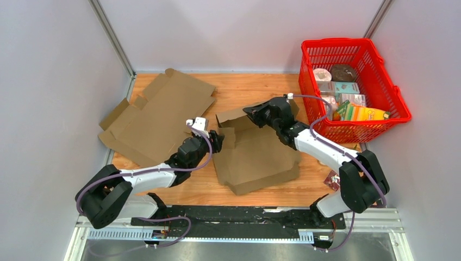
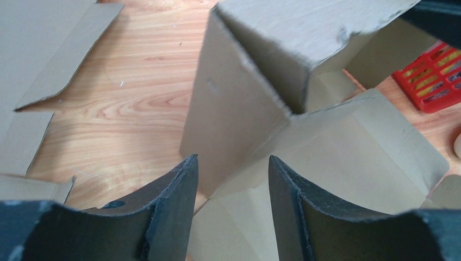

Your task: Fold the paper box

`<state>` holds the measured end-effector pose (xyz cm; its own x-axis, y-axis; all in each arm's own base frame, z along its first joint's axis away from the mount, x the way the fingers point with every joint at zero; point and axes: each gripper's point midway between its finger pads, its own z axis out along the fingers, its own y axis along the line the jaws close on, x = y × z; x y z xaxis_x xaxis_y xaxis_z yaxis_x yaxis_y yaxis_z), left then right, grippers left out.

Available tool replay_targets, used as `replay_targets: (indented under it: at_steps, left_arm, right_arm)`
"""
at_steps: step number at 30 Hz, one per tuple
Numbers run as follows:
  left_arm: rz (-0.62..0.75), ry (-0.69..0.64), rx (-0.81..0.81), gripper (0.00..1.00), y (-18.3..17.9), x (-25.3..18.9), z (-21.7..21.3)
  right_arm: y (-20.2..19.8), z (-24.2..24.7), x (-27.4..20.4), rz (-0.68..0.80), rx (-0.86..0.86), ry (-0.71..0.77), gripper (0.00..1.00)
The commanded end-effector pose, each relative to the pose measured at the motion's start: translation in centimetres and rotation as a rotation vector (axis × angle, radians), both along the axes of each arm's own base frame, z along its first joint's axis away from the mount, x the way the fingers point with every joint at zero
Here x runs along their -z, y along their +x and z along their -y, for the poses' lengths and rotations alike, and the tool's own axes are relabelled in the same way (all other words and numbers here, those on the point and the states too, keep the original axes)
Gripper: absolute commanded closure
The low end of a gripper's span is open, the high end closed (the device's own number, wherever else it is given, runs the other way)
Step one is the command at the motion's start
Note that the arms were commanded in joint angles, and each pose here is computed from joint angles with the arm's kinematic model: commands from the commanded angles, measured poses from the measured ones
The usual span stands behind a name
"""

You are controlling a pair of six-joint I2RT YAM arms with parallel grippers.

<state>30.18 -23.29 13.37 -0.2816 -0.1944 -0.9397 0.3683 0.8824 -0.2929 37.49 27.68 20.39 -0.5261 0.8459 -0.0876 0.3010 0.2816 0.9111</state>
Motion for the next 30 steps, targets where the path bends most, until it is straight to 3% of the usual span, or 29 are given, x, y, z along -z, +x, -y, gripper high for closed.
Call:
replay_targets:
  at_steps: [1,9,11,15,16,19,20,30]
  left_arm:
    - [0.052,-0.084,0.001,0.41,-0.8,-1.6,-0.6]
    - [0.051,-0.081,0.052,0.40,-1.6,-1.3,-0.2]
    - [0.058,-0.082,0.069,0.38,-1.3,-1.8,0.4]
    - [0.066,-0.076,0.149,0.37,-1.2,-2.5,3.2]
    - [0.056,-0.059,0.156,0.36,-1.2,-2.0,3.6]
    - [0.072,-0.042,0.156,0.35,-0.8,-2.5,5.1]
    - [0.075,-0.035,0.132,0.35,-0.5,-2.5,5.1]
    - [0.063,0.034,-0.077,0.47,1.4,-1.3,4.1]
  right_arm:
    - [-1.3,2.2,3.0,-0.011,-0.044,-0.164,0.90]
    - [-1.0,3.8,1.0,0.057,-0.036,-0.196,0.79]
    - [-1.1,3.7,0.6,0.071,-0.042,-0.195,0.70]
    - [-1.0,3.3,1.0,0.062,-0.065,-0.200,0.61]
    - [-0.9,3.2,1.1,0.060,-0.067,-0.201,0.61]
    - [-1.4,2.8,2.0,0.019,-0.094,-0.200,0.81]
    - [-1.6,2.8,2.2,0.012,-0.091,-0.201,0.83]
    - [-2.0,3.3,2.0,0.013,-0.062,-0.223,0.87]
